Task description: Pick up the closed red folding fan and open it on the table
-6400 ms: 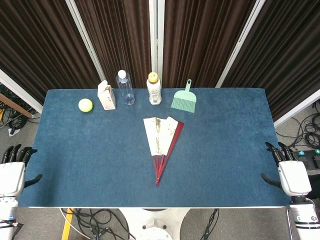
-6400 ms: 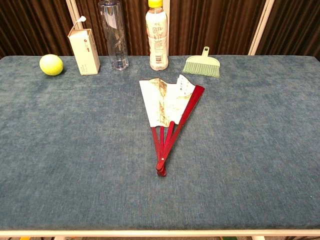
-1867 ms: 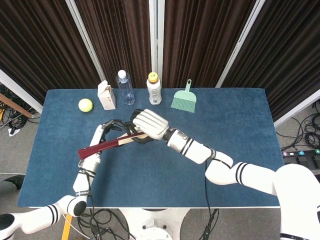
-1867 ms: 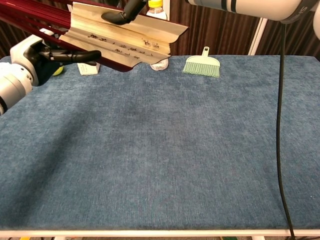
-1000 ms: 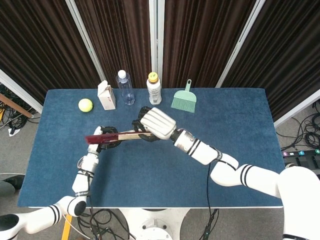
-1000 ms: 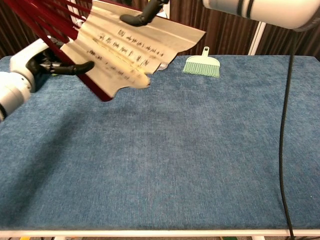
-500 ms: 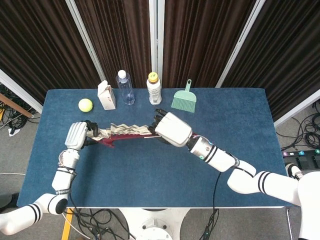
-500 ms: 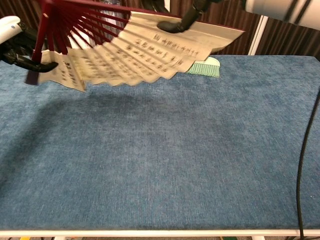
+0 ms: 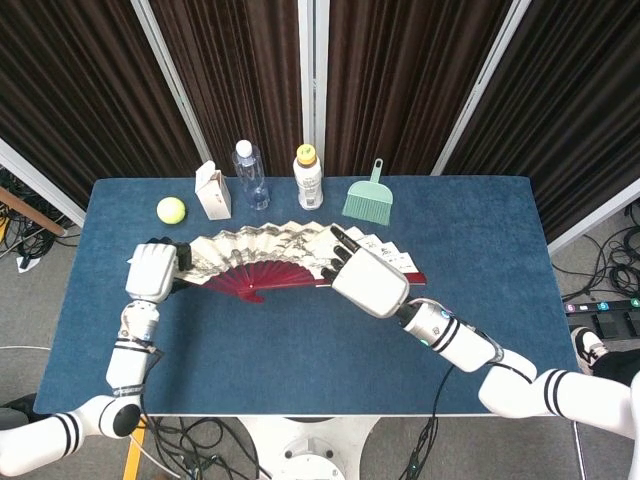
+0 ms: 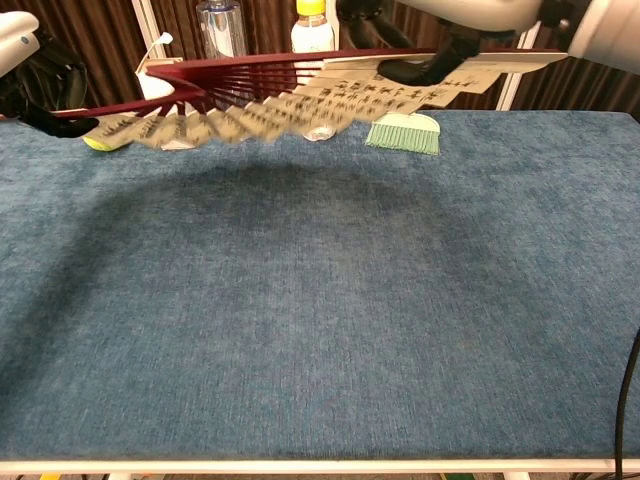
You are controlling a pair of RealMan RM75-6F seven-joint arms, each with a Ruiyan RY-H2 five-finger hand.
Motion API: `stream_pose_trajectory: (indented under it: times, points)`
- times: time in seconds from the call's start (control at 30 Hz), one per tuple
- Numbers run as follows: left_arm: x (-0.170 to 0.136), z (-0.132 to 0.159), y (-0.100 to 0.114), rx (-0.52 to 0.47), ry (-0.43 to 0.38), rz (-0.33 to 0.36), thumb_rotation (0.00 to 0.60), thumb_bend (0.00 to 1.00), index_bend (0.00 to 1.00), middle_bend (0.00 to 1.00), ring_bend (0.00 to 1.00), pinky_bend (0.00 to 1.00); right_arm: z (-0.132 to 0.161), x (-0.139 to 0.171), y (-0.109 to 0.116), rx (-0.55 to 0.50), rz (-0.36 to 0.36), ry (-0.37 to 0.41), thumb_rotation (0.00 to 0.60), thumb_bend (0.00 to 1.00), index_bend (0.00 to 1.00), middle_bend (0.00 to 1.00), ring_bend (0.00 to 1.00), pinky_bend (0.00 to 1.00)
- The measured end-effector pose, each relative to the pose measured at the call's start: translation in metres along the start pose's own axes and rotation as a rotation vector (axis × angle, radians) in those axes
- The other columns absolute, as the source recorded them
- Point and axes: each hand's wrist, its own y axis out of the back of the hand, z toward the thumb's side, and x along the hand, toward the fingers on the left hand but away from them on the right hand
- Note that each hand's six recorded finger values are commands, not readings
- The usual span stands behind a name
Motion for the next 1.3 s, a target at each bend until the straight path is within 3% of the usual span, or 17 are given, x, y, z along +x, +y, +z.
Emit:
stream_pose_trajectory:
  times: [0.33, 0.4, 0.47, 0.53, 0.6, 0.63, 0.7, 0.73, 0.97, 1.13, 1.3]
  points:
    - [-0.005, 0.026, -0.013, 0.146, 0.032, -0.012, 0.6, 0.37, 0.63, 0.65, 0.52, 0.52, 0.006, 0.021, -0.007, 0.106, 0.022, -0.007, 0.6, 1.0, 0.74, 0.67, 0.41, 0.09]
    - [-0.006, 0.032, -0.017, 0.142, 0.031, -0.022, 0.6, 0.36, 0.58, 0.63, 0.51, 0.52, 0.008, 0.024, -0.012, 0.111, 0.038, -0.011, 0.6, 1.0, 0.68, 0.65, 0.38, 0.06]
    - [-0.005, 0.035, -0.021, 0.143, 0.029, -0.031, 0.6, 0.33, 0.52, 0.6, 0.5, 0.52, 0.008, 0.026, -0.019, 0.118, 0.056, -0.022, 0.6, 0.96, 0.56, 0.58, 0.31, 0.03]
    - [-0.004, 0.036, -0.026, 0.147, 0.031, -0.043, 0.6, 0.27, 0.44, 0.53, 0.45, 0.49, 0.007, 0.028, -0.025, 0.116, 0.076, -0.038, 0.6, 0.77, 0.33, 0.44, 0.19, 0.0]
    - [-0.002, 0.036, -0.031, 0.148, 0.037, -0.056, 0.6, 0.18, 0.33, 0.42, 0.33, 0.42, 0.007, 0.03, -0.032, 0.105, 0.102, -0.064, 0.6, 0.41, 0.08, 0.24, 0.06, 0.0]
    - [-0.001, 0.036, -0.034, 0.148, 0.042, -0.066, 0.6, 0.14, 0.27, 0.35, 0.26, 0.38, 0.007, 0.031, -0.035, 0.099, 0.115, -0.077, 0.6, 0.24, 0.02, 0.15, 0.02, 0.0]
    - [0.0, 0.035, -0.038, 0.149, 0.049, -0.075, 0.6, 0.06, 0.18, 0.22, 0.14, 0.3, 0.007, 0.034, -0.043, 0.078, 0.145, -0.107, 0.6, 0.05, 0.0, 0.04, 0.0, 0.0]
    - [0.001, 0.034, -0.039, 0.151, 0.052, -0.076, 0.6, 0.04, 0.16, 0.18, 0.11, 0.28, 0.008, 0.035, -0.046, 0.067, 0.157, -0.12, 0.6, 0.02, 0.0, 0.02, 0.0, 0.0]
    - [0.0, 0.036, -0.05, 0.141, 0.042, -0.089, 0.6, 0.0, 0.06, 0.01, 0.0, 0.18, 0.021, 0.049, -0.07, -0.026, 0.242, -0.186, 0.6, 0.0, 0.0, 0.0, 0.0, 0.0]
    - [-0.005, 0.039, -0.047, 0.112, 0.027, -0.103, 0.6, 0.0, 0.03, 0.0, 0.0, 0.14, 0.022, 0.061, -0.077, -0.061, 0.282, -0.208, 0.6, 0.0, 0.0, 0.0, 0.0, 0.0]
    - [-0.011, 0.038, -0.041, 0.13, -0.012, -0.139, 0.6, 0.0, 0.03, 0.0, 0.0, 0.11, 0.016, 0.076, -0.085, -0.127, 0.375, -0.235, 0.6, 0.0, 0.0, 0.0, 0.0, 0.0]
